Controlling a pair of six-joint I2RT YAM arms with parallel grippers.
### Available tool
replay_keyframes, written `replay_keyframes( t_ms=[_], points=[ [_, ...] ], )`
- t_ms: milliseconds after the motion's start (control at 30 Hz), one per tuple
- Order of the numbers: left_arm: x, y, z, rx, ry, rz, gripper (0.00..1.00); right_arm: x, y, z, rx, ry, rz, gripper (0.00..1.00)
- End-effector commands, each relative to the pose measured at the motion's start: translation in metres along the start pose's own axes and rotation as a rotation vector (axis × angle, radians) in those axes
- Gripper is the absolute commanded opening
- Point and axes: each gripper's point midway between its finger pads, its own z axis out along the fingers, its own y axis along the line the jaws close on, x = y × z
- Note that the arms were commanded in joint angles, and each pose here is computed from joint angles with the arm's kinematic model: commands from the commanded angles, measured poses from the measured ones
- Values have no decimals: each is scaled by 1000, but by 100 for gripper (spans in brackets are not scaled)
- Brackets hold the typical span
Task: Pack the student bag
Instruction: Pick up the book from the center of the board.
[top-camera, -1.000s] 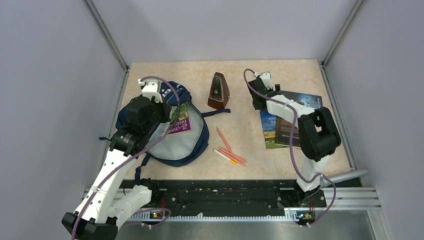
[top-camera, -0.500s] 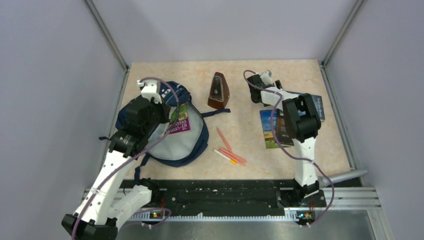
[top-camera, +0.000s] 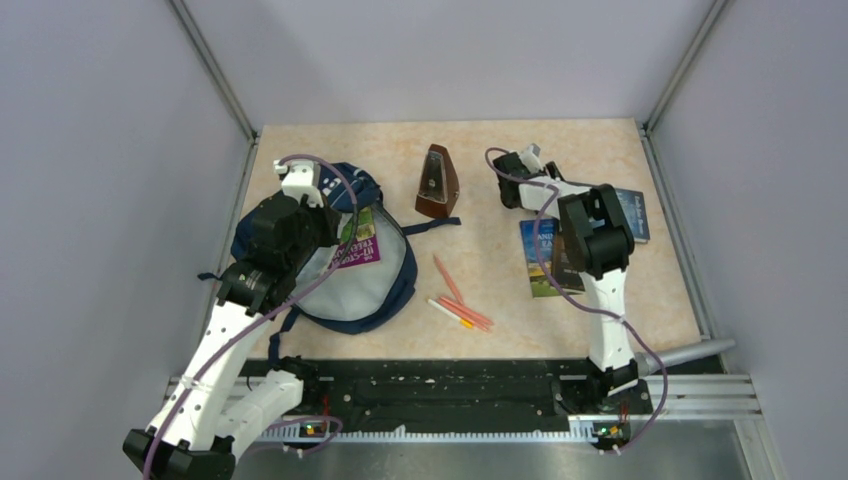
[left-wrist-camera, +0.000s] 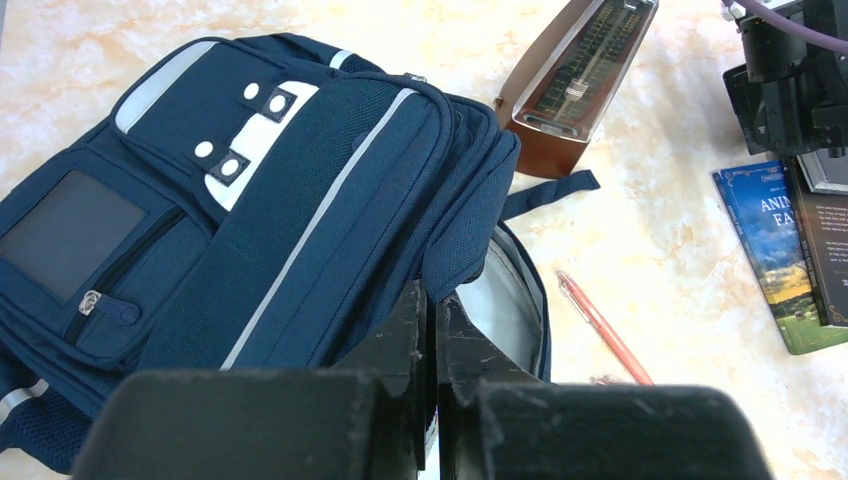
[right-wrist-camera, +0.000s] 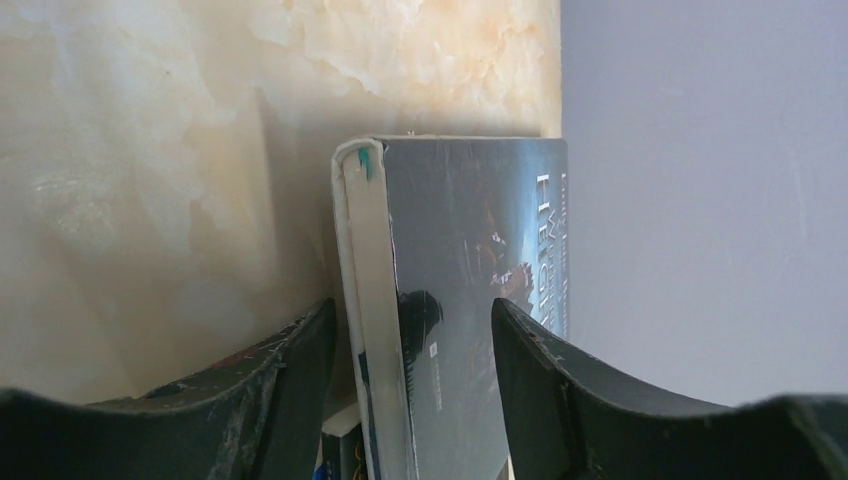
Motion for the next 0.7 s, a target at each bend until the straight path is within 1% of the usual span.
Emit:
replay_keyframes(
  t_ms=[0, 100, 400, 433, 533, 600, 667],
  points=[
    [-32, 2, -7, -13, -122, -17, 0, -9, -7, 8, 65, -12, -5, 57],
    [-32, 2, -7, -11, -123, -17, 0, -7, -7, 11, 90, -11, -36, 56],
    [-33, 1, -8, -8, -125, -19, 0, -5, -5, 16, 123, -20, -63, 49],
    [-33, 1, -8, -7, -125, -20, 0, -5, -5, 17, 125, -20, -62, 46],
    [-33, 1, -8, -7, -126, -20, 0, -4, -6, 17, 131, -29, -56, 32],
    [-33, 1, -8, -7, -127, -20, 0, -4, -7, 16, 137, -31, -57, 28],
    [-33, 1, -8, -8, -126, -20, 0, -4, -9, 15, 143, -35, -54, 20]
  ],
)
